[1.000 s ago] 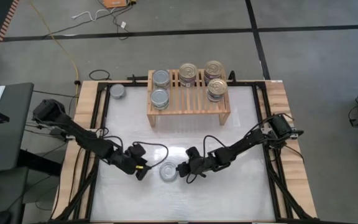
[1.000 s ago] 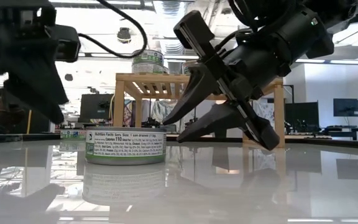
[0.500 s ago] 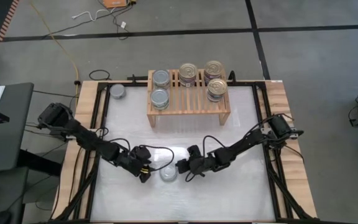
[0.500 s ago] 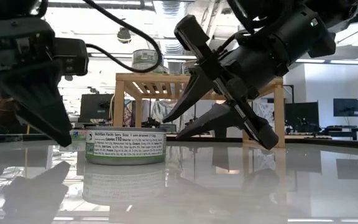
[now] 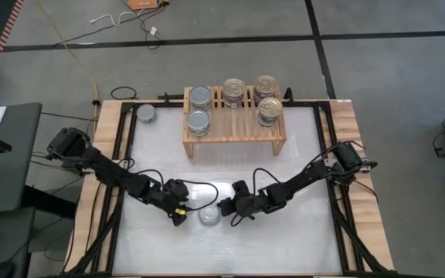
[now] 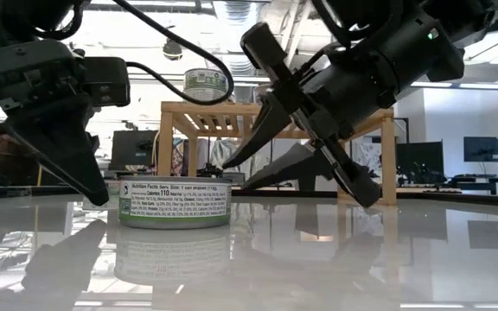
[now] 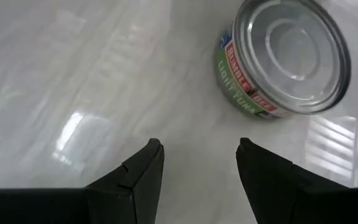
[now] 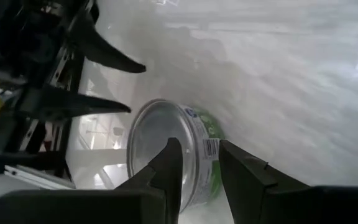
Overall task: Stack canned seafood by type on shelf
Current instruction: Put the green tuna can on the shelf
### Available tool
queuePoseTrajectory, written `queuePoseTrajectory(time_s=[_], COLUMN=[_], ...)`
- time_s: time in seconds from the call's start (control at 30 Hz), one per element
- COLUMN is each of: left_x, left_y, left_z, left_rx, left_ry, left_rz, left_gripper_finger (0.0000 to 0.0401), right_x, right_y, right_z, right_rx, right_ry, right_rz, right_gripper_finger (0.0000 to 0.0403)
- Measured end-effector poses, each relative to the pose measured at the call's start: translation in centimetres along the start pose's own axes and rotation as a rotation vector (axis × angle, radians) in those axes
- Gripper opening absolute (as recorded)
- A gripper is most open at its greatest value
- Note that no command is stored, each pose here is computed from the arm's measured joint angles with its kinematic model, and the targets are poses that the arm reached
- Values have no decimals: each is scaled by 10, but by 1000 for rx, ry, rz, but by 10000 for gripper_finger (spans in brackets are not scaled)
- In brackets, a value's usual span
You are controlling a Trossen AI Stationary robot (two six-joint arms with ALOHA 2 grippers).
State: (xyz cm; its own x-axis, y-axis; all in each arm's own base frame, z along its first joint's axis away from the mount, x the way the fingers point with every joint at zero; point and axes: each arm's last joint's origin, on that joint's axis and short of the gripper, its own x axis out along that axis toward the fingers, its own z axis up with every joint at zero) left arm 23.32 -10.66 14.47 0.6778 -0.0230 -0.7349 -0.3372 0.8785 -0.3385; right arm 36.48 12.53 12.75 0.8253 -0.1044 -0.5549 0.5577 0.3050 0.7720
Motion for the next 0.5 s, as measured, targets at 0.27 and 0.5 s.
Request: queuePoseTrajectory(time_s=[0.27,0.5], left_x=[-2,11], left_y=[-10,-12], left_z=[1,-6], left_rx=[-5,-42], left_ry=[-33,-14], left_rz=[-83,-85], left_gripper_finger=[194,194], right_x=[-4,-6], right_y=[8,10], right_z=[-9,-13], right_rx=[46,14], right_ry=[-26,-29], right_rz=[28,-4], right_gripper_finger=[129,129])
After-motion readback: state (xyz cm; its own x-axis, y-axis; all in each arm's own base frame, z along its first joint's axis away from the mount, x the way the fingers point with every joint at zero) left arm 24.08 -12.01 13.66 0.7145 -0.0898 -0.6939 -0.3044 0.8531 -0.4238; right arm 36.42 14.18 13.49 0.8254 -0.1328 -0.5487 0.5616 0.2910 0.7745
